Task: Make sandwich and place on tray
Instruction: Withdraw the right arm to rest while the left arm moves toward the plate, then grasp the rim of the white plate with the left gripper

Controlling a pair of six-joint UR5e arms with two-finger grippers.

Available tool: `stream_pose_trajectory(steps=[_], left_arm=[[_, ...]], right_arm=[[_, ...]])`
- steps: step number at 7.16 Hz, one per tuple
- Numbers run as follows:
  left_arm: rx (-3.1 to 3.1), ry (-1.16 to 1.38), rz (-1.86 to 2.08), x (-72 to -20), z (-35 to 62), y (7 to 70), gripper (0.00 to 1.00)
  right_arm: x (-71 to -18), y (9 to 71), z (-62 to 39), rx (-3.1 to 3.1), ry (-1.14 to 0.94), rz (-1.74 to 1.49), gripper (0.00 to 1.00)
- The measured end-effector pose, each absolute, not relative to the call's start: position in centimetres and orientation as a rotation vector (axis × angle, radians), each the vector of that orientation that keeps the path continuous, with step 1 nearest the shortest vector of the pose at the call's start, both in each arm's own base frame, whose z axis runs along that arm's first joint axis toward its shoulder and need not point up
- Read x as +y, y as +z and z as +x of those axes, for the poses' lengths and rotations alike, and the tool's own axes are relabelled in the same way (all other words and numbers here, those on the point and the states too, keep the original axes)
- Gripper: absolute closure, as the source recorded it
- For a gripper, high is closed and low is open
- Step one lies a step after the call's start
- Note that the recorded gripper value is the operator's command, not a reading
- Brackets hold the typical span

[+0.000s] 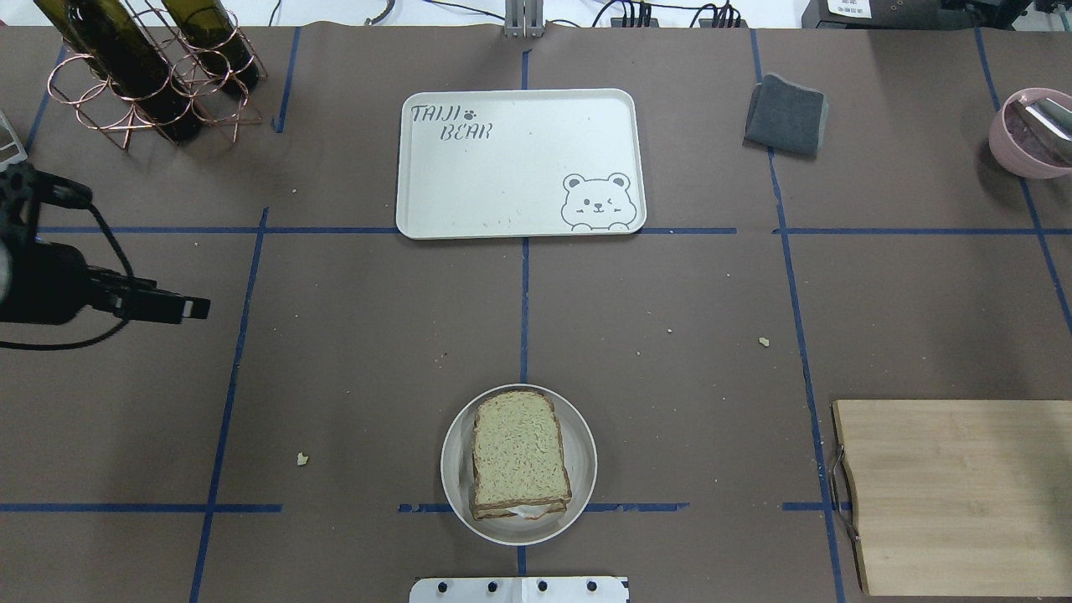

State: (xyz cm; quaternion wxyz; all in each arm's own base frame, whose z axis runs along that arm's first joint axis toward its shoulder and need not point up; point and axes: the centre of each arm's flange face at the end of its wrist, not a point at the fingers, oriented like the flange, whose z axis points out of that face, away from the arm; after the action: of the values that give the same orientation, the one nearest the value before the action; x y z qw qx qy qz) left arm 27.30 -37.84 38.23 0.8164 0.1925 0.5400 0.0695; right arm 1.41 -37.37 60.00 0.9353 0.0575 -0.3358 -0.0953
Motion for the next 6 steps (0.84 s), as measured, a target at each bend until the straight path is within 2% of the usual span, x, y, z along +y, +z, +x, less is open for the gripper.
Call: stream_pose_trajectory(steps=[1, 2, 3, 4, 6], left_arm=[[1.153, 0.083, 0.358, -36.1, 31.7, 37.0, 0.02], [1.144, 0.034, 0.305, -34.7, 35.8, 35.2, 0.11], [1.124, -0.003, 0.262, -33.6, 39.8, 32.9, 0.27], [1.102, -0.035, 0.225, -32.4, 43.6, 30.5, 0.38], [1.076, -0.061, 0.183, -30.4, 48.4, 28.3, 0.38]], right_arm=[[-36.8, 60.4, 2.1, -0.699, -0.176, 0.111, 0.0], [-36.2, 60.8, 2.6, -0.705, -0.162, 0.103, 0.0], [-35.8, 61.2, 2.9, -0.706, -0.151, 0.096, 0.0], [-35.4, 61.6, 3.1, -0.707, -0.144, 0.089, 0.0], [-35.2, 61.9, 3.3, -0.706, -0.136, 0.083, 0.0]])
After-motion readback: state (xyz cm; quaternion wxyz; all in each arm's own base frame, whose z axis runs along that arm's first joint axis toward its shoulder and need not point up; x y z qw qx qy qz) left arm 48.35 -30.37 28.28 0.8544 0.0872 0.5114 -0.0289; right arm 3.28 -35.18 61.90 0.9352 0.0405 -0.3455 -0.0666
